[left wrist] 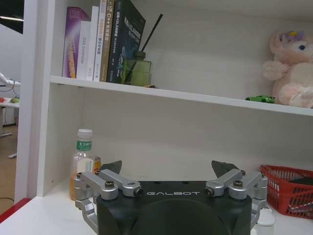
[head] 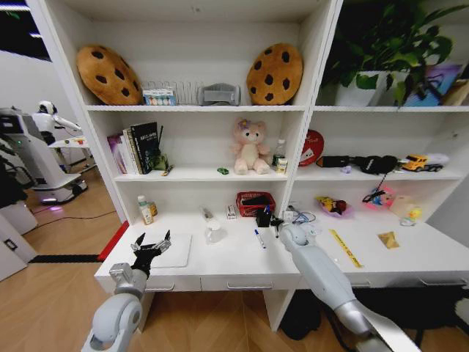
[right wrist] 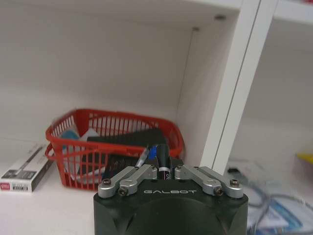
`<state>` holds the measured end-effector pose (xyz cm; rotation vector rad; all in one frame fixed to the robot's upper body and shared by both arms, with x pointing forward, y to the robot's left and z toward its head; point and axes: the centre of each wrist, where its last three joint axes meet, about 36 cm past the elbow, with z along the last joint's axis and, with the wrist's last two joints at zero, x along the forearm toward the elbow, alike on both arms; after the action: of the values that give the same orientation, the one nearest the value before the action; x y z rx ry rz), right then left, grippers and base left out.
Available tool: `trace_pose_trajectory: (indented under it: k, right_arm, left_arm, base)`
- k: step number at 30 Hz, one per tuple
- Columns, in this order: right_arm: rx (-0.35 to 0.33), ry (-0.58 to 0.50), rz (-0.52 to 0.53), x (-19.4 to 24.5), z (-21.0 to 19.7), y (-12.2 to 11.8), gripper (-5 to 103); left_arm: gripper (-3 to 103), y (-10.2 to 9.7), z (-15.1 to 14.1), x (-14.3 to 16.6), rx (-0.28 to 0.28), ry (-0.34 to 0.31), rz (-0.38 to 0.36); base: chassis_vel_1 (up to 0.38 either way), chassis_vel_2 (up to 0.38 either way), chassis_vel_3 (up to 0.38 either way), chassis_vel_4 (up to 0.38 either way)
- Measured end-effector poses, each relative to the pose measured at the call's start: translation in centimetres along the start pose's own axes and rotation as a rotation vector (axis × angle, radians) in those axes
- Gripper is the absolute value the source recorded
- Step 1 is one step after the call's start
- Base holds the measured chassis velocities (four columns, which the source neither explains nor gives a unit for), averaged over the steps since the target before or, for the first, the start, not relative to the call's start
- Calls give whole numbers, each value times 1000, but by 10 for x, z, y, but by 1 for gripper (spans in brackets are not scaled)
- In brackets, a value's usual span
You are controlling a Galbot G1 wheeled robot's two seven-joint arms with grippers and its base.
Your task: Organize the objects on the table.
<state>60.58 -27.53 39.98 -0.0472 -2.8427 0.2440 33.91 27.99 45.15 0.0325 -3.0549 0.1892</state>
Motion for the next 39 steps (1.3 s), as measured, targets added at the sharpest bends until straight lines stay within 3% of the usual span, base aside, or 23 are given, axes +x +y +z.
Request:
trace_pose_trajectory:
  k: [7, 12, 22, 39]
  right_arm:
    - [138, -228, -3, 2, 6, 8, 10]
    - [137, -297, 1, 5, 0, 9, 10]
    - [86, -282, 16, 10, 1, 9, 10]
    - [96, -256, 14, 10, 2, 3, 10]
  left_arm:
    - [100, 0, 0, 0, 0, 0, 0]
    - [100, 0, 0, 0, 0, 0, 0]
    - [100, 0, 0, 0, 0, 0, 0]
    - [100, 0, 0, 0, 0, 0, 0]
  base:
    - [0, 0, 0, 0]
    - [0, 0, 0, 0]
    - [0, 0, 0, 0]
    - [0, 0, 0, 0]
